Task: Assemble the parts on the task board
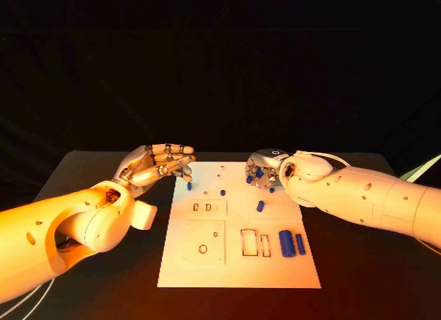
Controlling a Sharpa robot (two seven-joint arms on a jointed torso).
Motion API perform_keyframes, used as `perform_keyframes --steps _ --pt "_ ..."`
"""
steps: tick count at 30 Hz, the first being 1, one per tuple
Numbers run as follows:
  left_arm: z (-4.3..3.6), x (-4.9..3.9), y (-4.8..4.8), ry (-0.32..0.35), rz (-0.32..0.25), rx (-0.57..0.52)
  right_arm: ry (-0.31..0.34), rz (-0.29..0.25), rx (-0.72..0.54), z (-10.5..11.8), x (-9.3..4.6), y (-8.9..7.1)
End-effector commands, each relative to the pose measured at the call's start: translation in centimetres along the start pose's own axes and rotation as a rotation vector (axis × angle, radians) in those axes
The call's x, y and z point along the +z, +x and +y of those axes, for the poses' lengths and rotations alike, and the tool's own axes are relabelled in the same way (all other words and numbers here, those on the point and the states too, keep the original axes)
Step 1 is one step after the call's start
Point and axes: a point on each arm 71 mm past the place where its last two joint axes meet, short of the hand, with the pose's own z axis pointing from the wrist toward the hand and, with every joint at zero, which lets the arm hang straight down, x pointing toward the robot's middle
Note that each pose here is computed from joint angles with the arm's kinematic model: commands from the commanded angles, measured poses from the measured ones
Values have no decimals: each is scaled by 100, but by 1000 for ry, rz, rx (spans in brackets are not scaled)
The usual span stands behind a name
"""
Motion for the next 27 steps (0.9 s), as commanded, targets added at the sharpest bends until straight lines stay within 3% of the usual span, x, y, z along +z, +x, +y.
perform_keyframes --steps 1,27 --pt "-16 6 11 4 6 -3 -6 5 3 20 0 25" --pt "-9 9 -11 -6 3 0 -1 -56 49 78 14 -16"
